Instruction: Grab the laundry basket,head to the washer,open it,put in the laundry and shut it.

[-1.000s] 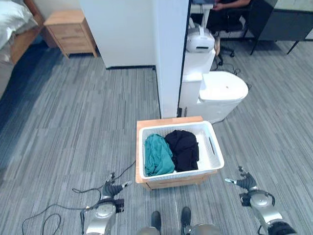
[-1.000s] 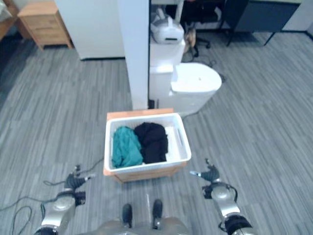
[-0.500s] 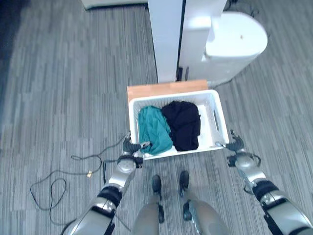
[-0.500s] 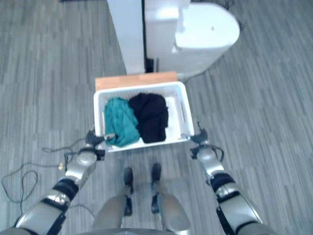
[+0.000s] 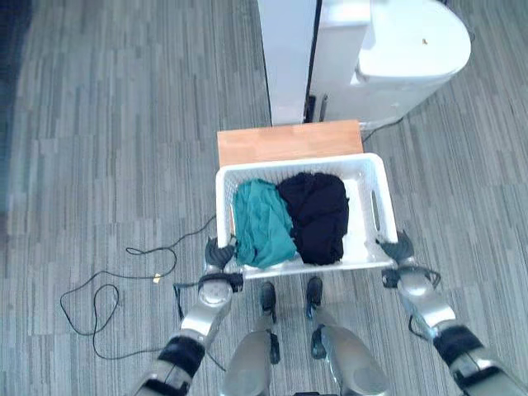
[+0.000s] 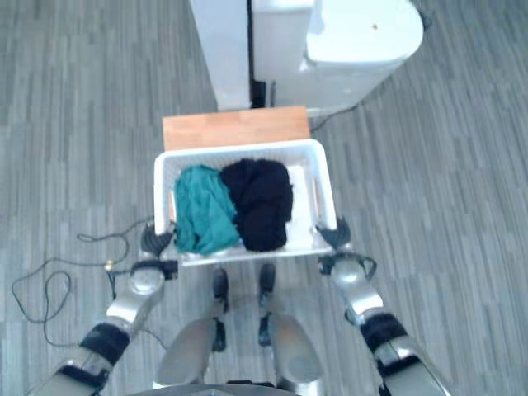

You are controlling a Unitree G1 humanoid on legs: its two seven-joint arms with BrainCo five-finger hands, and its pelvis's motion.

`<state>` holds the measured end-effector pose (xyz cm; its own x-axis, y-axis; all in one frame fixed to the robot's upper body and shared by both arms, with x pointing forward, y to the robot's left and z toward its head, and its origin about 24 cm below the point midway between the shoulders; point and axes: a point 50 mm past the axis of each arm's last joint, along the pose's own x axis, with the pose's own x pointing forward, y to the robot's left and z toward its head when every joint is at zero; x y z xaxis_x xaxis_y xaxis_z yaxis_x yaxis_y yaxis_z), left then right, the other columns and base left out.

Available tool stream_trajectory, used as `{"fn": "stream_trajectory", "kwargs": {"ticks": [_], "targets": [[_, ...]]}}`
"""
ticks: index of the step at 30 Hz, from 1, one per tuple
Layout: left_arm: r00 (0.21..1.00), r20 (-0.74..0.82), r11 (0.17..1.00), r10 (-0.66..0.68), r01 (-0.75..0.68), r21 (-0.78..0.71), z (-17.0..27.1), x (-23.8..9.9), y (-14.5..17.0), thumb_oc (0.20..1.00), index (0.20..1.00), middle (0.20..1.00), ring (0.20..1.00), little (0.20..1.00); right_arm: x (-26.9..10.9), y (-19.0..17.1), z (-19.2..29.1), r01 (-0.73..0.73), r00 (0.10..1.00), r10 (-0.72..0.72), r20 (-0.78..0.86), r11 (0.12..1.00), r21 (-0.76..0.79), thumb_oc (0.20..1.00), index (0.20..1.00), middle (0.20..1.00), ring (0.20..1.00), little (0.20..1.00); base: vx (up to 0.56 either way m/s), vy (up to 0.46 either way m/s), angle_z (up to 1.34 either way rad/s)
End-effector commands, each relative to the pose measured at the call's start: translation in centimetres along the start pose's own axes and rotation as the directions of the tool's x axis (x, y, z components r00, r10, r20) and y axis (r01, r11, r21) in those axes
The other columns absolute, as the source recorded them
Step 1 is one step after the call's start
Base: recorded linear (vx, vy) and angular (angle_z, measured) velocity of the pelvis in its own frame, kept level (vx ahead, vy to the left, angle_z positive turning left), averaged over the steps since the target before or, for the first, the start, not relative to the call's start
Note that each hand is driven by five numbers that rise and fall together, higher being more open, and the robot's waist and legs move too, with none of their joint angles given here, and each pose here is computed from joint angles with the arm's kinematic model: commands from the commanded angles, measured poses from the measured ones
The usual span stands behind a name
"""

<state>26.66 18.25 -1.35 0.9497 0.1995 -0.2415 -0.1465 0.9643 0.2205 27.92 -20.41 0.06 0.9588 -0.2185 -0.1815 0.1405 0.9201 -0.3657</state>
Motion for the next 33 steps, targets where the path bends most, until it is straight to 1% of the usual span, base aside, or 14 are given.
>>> {"fn": "stream_trajectory", "kwargs": {"ticks": [1, 2, 3, 6, 10, 17, 19, 24, 29, 33], "targets": [[0.971, 0.23, 0.992, -0.066, 0.089, -0.093, 4.6, 0.6, 0.0, 0.2, 0.2, 0.2, 0.2, 0.2, 0.2, 0.1, 4.4, -0.097, 0.97, 0.067, 0.235, 0.988, 0.118, 0.2, 0.2, 0.2, 0.2, 0.2, 0.05, -0.038, -0.14], [0.971, 0.228, 0.992, -0.067, 0.09, -0.093, 4.5, 0.6, 0.1, 0.2, 0.2, 0.2, 0.2, 0.2, 0.2, 0.1, 4.3, -0.098, 0.97, 0.068, 0.232, 0.988, 0.117, 0.2, 0.2, 0.2, 0.2, 0.2, 0.08, -0.046, -0.22], [0.973, 0.216, 0.99, -0.08, 0.102, -0.093, 3.7, -0.4, 0.7, 0.2, 0.2, 0.2, 0.2, 0.2, -1.0, -0.5, 3.7, -0.108, 0.968, 0.076, 0.24, 0.986, 0.126, 0.2, 0.2, 0.2, 0.2, 0.2, 0.07, -0.041, -0.14], [0.974, 0.211, 0.99, -0.079, 0.101, -0.096, 3.1, -1.4, 1.8, 0.2, 0.2, 0.2, 0.2, 0.2, -2.2, -1.4, 3.3, -0.104, 0.965, 0.067, 0.252, 0.986, 0.133, 0.2, 0.2, 0.2, 0.2, 0.2, 0.04, -0.03, -0.05], [0.981, 0.175, 0.992, -0.081, 0.097, -0.086, 1.8, -2.7, 2.8, 0.2, 0.2, 0.2, 0.2, 0.2, -3.2, -2.0, 3.0, -0.101, 0.964, 0.063, 0.26, 0.986, 0.136, 0.2, 0.2, 0.2, 0.2, 0.2, 0.01, 0.035, -0.14], [0.982, 0.109, 0.986, -0.156, 0.161, -0.037, -0.1, -4.5, 2.7, 0.2, 0.2, 0.2, 0.2, 0.2, -4.9, -2.6, 1.7, -0.115, 0.971, 0.077, 0.227, 0.981, 0.158, 0.2, 0.2, 0.2, 0.2, 0.2, 0.0, 0.137, -0.33], [0.979, 0.11, 0.984, -0.172, 0.176, -0.03, -0.1, -4.5, 2.5, 0.2, 0.2, 0.2, 0.2, 0.2, -4.9, -2.3, 1.7, -0.121, 0.971, 0.08, 0.224, 0.977, 0.177, 0.2, 0.2, 0.2, 0.2, 0.2, -0.07, 0.177, -0.94], [0.966, 0.18, 0.981, -0.185, 0.192, -0.021, 1.6, -3.9, 1.9, 0.2, 0.2, 0.2, 0.2, 0.2, -4.4, -1.6, 2.9, -0.136, 0.962, 0.077, 0.263, 0.968, 0.211, 0.2, 0.2, 0.2, 0.2, 0.2, -0.11, 0.139, -1.38], [0.947, 0.259, 0.98, -0.193, 0.201, -0.006, 3.6, -3.4, 1.4, 0.2, 0.2, 0.2, 0.2, 0.2, -4.6, -1.0, 3.6, -0.144, 0.952, 0.071, 0.298, 0.962, 0.231, 0.2, 0.2, 0.2, 0.2, 0.2, 0.02, -0.032, -1.3], [0.946, 0.261, 0.979, -0.195, 0.202, -0.003, 3.7, -3.3, 1.3, 0.2, 0.2, 0.2, 0.2, 0.2, -4.8, -0.8, 3.9, -0.147, 0.948, 0.073, 0.31, 0.964, 0.223, 0.2, 0.2, 0.2, 0.2, 0.2, 0.07, -0.11, -1.32]]}}
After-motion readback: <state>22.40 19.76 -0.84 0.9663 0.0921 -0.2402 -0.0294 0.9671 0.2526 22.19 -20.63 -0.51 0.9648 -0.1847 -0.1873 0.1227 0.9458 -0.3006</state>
